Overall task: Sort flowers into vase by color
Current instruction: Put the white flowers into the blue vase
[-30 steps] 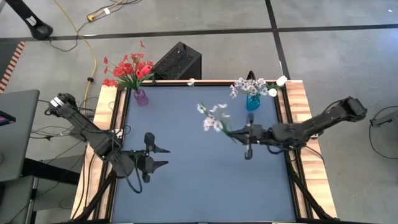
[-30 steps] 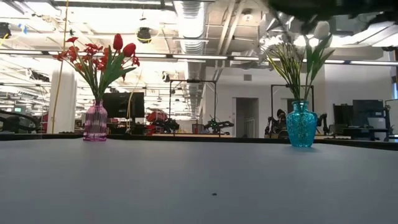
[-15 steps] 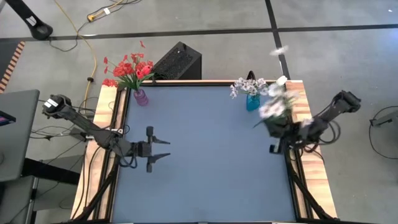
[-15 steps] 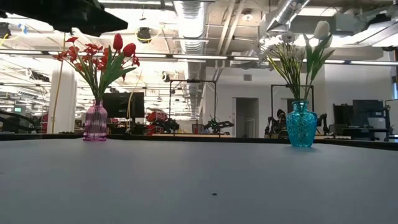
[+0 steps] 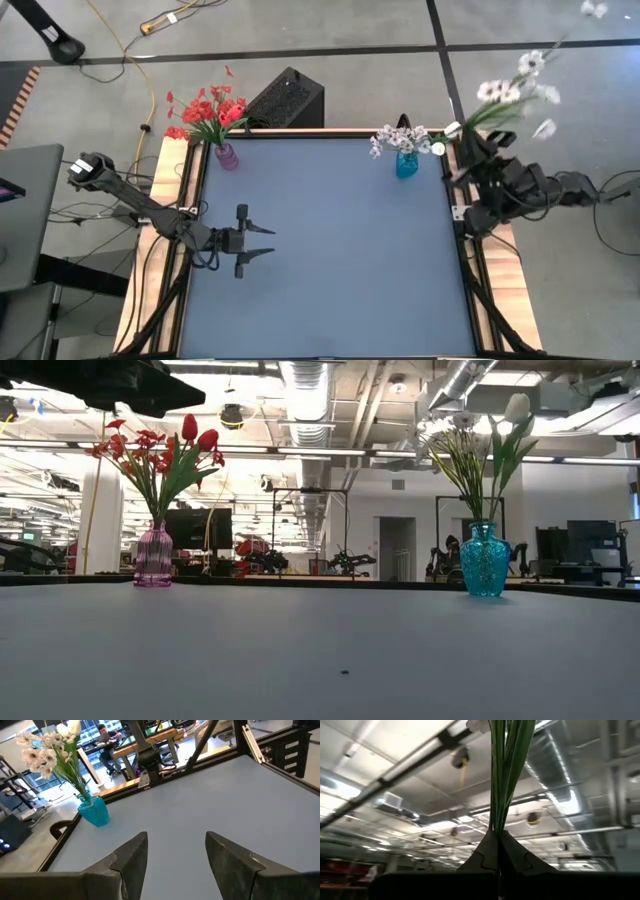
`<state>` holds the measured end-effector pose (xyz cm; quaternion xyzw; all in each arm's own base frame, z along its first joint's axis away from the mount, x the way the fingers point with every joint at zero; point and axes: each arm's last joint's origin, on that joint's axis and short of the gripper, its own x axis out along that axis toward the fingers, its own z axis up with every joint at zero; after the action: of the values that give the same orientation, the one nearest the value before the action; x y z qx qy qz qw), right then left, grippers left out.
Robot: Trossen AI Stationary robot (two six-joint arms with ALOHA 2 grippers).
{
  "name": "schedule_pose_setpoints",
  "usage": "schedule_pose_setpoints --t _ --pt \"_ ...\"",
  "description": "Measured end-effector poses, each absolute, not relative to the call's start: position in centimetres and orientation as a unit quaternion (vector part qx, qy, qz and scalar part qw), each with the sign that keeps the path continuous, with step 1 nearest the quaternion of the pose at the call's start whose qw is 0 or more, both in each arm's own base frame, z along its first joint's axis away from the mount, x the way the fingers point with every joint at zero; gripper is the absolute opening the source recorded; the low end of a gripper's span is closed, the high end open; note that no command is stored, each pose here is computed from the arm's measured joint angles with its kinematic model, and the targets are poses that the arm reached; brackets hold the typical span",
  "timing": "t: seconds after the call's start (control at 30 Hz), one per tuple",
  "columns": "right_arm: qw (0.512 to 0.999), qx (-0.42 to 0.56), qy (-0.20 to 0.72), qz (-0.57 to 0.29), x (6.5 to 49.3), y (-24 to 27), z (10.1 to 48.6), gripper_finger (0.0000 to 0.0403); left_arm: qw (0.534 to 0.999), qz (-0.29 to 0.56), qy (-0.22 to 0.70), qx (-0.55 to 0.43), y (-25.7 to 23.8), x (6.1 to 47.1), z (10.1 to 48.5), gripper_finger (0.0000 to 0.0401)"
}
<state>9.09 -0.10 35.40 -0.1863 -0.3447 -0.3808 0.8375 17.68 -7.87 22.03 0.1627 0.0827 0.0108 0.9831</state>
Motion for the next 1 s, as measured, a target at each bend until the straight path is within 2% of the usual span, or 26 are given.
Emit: schedule_pose_setpoints --t 0.17,0.33,0.6,0.8,1.0 --pt "0.807 -0.167 -0.34 -0.453 9.1 -2.5 35.9 0.0024 0.985 0.012 0.082 0.153 -7.9 17.7 22.1 0.019" --pt "0.795 -0.168 -0.284 -0.509 9.4 -5.5 35.4 0.0024 0.986 0.01 0.082 0.144 -7.9 17.7 22.0 0.019" --pt "0.762 -0.138 -0.265 -0.574 7.4 -9.2 34.7 0.0024 0.988 -0.004 0.102 0.12 -7.9 17.6 21.6 0.019" --pt "0.763 -0.076 -0.18 -0.616 6.3 -11.8 32.6 0.0024 0.987 -0.004 0.107 0.123 -7.9 17.6 21.5 0.019" --pt "0.753 -0.055 -0.215 -0.619 5.3 -12.2 31.4 0.0024 0.988 -0.003 0.108 0.114 -7.9 17.6 21.5 0.019"
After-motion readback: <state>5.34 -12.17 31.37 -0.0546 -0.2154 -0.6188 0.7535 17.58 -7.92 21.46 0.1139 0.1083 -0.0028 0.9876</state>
